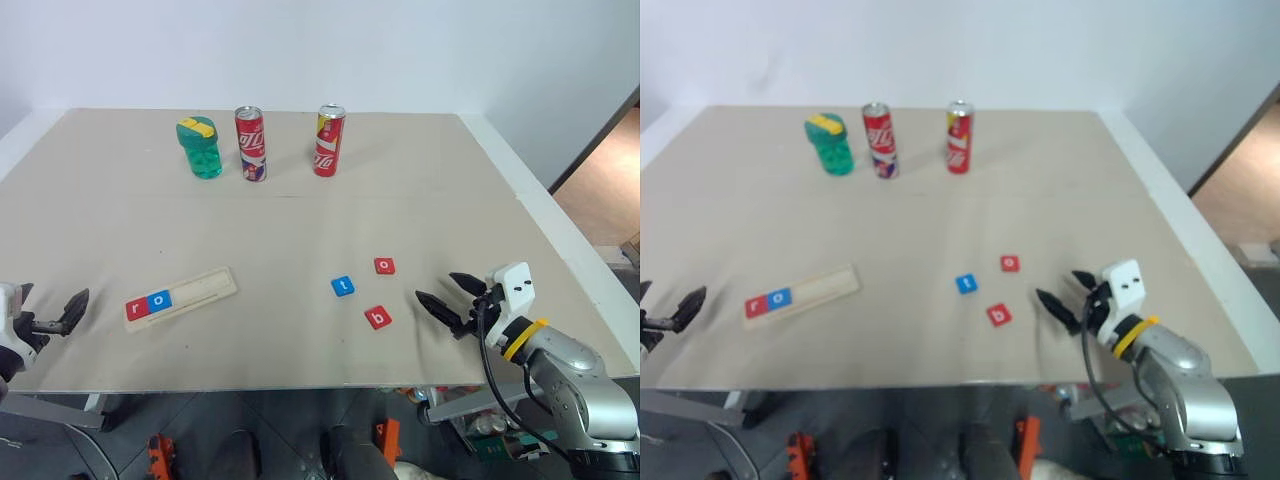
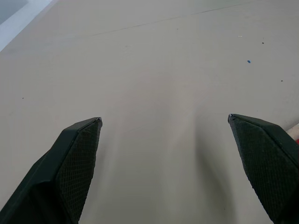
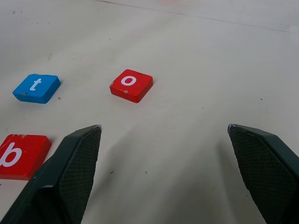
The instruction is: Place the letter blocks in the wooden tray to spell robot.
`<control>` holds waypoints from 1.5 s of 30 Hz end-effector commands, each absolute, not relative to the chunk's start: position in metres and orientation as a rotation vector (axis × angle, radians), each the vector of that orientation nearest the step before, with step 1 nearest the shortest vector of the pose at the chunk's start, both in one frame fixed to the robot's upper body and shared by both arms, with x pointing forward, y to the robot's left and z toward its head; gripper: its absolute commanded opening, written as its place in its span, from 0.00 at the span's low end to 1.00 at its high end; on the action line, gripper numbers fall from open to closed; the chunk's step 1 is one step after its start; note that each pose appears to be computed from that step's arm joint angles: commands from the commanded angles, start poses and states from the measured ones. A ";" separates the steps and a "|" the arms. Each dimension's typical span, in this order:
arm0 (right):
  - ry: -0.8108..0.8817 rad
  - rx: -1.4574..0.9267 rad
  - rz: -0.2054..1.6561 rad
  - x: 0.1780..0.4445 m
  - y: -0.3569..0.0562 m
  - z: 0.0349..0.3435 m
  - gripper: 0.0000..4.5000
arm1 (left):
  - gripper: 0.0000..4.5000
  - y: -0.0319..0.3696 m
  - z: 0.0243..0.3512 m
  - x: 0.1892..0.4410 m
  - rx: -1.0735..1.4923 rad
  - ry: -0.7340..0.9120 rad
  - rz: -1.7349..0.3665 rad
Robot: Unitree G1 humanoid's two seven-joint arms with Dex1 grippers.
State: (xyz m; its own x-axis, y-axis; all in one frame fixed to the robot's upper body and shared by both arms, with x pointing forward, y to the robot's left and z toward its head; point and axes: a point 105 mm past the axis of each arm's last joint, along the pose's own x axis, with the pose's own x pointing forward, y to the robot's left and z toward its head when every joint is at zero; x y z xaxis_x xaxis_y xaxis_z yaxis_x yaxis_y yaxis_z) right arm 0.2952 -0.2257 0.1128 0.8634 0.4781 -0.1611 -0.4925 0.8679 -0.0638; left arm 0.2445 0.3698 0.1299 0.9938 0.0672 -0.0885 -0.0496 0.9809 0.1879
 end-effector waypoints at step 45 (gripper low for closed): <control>-0.108 -0.469 1.417 0.300 -0.080 0.166 0.99 | 1.00 0.251 0.110 0.308 0.492 0.406 -0.929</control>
State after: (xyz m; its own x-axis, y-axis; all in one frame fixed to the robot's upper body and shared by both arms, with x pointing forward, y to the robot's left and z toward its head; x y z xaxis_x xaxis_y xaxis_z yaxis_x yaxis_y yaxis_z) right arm 0.3027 -0.0823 0.1550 0.1628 0.9597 -0.2290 -0.9400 0.0803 -0.3317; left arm 0.3075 0.2500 0.1130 0.5431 -0.6569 -0.5230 0.8329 0.5006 0.2360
